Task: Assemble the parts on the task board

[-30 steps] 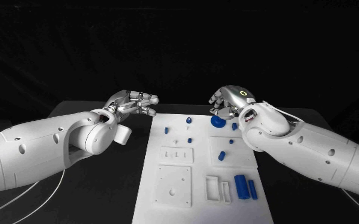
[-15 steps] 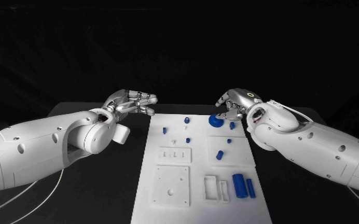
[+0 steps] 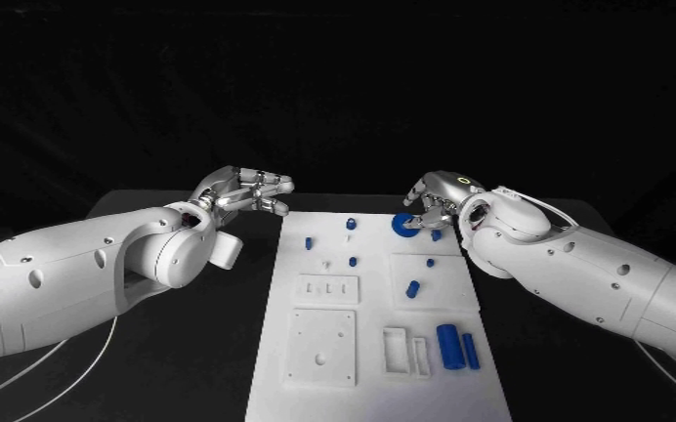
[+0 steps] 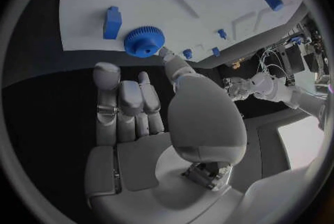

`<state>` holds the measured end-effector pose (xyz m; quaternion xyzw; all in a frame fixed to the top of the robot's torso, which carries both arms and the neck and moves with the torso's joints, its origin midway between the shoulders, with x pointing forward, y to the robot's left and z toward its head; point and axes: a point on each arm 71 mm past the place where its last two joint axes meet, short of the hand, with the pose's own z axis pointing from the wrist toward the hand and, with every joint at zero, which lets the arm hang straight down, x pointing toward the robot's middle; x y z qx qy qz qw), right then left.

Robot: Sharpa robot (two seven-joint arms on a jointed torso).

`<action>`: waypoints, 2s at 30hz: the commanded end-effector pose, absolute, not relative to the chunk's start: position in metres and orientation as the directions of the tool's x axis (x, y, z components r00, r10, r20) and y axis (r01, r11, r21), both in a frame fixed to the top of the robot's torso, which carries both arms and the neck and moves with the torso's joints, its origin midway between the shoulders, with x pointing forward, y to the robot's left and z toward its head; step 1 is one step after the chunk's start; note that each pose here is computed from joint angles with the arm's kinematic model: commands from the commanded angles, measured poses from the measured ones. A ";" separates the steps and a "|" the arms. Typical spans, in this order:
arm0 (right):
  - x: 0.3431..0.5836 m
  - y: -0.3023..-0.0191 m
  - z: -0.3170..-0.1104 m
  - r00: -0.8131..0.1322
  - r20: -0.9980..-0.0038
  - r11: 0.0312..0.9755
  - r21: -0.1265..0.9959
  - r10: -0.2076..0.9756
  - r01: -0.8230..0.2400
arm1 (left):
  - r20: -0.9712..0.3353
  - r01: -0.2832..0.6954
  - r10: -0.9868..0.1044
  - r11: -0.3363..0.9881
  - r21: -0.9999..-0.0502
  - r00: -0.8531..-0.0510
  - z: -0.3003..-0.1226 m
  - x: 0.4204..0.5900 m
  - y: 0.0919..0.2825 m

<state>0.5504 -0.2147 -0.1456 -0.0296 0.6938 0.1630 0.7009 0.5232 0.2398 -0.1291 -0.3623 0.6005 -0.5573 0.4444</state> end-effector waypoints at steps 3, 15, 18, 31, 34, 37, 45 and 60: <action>0.552 -0.213 -0.151 -0.052 -0.985 0.944 0.170 0.162 -0.283 | -0.129 0.069 -0.923 0.112 -0.991 -0.361 -0.127 0.523 0.237; 0.555 -0.212 -0.155 -0.076 -0.983 0.943 0.180 0.165 -0.281 | -0.129 0.069 -0.923 0.112 -0.991 -0.362 -0.127 0.523 0.237; 0.555 -0.211 -0.157 -0.082 -0.982 0.942 0.184 0.168 -0.282 | -0.129 0.069 -0.923 0.112 -0.991 -0.363 -0.127 0.522 0.236; 0.559 -0.213 -0.163 -0.107 -0.980 0.944 0.190 0.167 -0.271 | -0.129 0.068 -0.923 0.112 -0.991 -0.363 -0.127 0.523 0.236; 0.559 -0.214 -0.165 -0.118 -0.980 0.944 0.188 0.162 -0.270 | -0.129 0.067 -0.923 0.112 -0.991 -0.364 -0.127 0.522 0.236; 0.559 -0.214 -0.166 -0.128 -0.979 0.945 0.186 0.156 -0.268 | -0.129 0.067 -0.922 0.112 -0.991 -0.364 -0.128 0.523 0.236; 0.559 -0.215 -0.170 -0.149 -0.978 0.948 0.181 0.145 -0.263 | -0.129 0.065 -0.923 0.114 -0.991 -0.362 -0.128 0.523 0.237; 0.558 -0.218 -0.176 -0.213 -0.971 0.959 0.159 0.109 -0.236 | -0.133 0.058 -0.920 0.120 -0.991 -0.368 -0.129 0.523 0.238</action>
